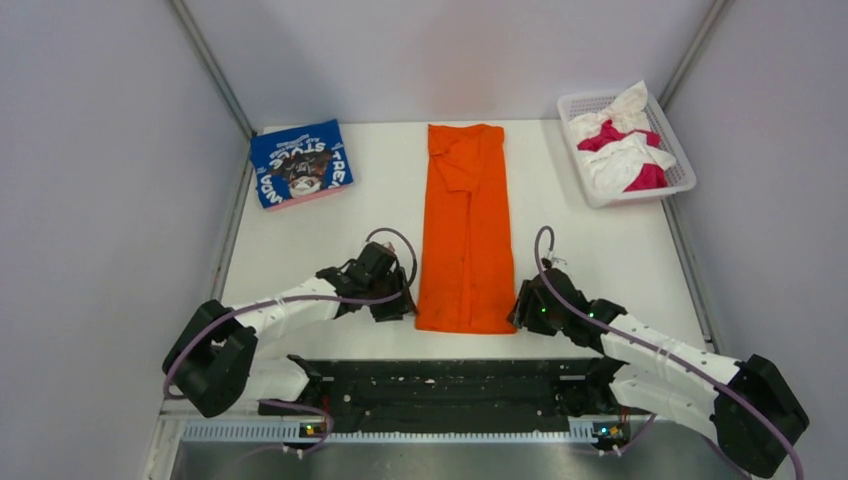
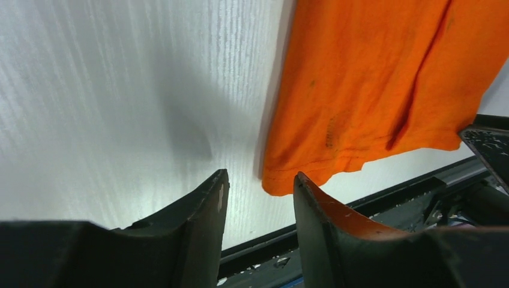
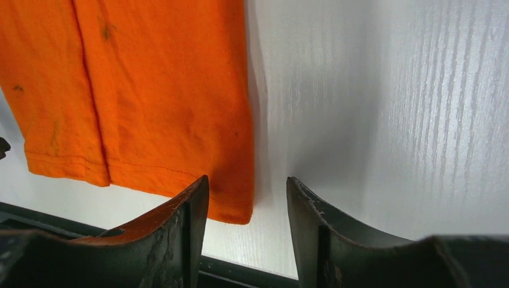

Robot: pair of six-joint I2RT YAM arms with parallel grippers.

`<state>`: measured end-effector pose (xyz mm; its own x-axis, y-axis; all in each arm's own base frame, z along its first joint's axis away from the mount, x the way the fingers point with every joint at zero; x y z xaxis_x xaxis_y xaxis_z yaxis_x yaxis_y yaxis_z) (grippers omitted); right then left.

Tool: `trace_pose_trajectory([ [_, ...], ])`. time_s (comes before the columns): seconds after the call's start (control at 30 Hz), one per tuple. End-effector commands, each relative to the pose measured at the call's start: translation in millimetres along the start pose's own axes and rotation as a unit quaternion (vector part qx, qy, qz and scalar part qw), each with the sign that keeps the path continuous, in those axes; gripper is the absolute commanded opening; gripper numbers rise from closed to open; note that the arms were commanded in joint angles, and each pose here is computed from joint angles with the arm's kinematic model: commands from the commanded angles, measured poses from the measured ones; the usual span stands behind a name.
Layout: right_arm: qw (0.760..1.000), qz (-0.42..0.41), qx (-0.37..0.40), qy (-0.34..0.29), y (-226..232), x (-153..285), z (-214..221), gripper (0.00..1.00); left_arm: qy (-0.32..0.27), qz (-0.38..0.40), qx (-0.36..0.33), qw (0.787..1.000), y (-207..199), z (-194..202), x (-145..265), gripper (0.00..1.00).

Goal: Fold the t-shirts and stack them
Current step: Grab the bottom of the folded rectangular tshirt with both arms

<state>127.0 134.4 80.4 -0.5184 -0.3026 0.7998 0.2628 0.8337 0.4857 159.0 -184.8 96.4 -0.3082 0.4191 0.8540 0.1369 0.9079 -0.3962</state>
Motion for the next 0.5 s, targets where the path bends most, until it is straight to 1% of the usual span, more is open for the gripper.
trace_pose_trajectory([
  [0.0,1.0,-0.015,-0.011,-0.007,1,-7,1,0.47,-0.007,0.047,0.004,0.999,-12,-2,-10,0.47],
  [0.13,1.0,-0.016,-0.012,0.007,-1,-10,5,0.32,0.028,0.057,0.009,0.998,-16,8,-23,0.38],
  [0.17,1.0,-0.014,-0.013,0.011,-3,-11,7,0.3,0.037,0.056,0.01,0.998,-16,11,-27,0.33],
  [0.23,1.0,-0.01,-0.013,0.021,-6,-12,10,0.24,0.051,0.055,0.01,0.997,-17,16,-33,0.26],
  [0.3,0.999,-0.013,-0.013,0.032,-7,-12,14,0.19,0.066,0.054,0.01,0.996,-19,21,-37,0.1],
  [0.33,0.999,-0.017,-0.013,0.037,-7,-12,15,0.16,0.07,0.051,0.011,0.996,-19,24,-38,0.04],
  [0.37,0.999,-0.02,-0.013,0.041,-7,-12,17,0.13,0.073,0.045,0.012,0.996,-18,26,-39,0.0],
  [0.43,0.998,-0.028,-0.013,0.047,-7,-11,18,0.0,0.08,0.038,0.015,0.996,-16,28,-39,0.0],
  [0.47,0.998,-0.035,-0.012,0.058,-5,-9,20,0.0,0.082,0.037,0.016,0.996,-17,30,-36,0.0],
])
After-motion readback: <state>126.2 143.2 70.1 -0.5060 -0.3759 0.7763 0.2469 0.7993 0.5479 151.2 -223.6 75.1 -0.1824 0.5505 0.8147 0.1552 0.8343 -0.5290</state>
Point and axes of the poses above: each gripper's point midway between its finger pads, its own x axis back along the fingers, its own y axis along the line the jaws close on, z = x × y, the point moved 7 cm from there along x, back along the fingers, and after that the axes turned 13 degrees about -x, right-handed, at the moved point
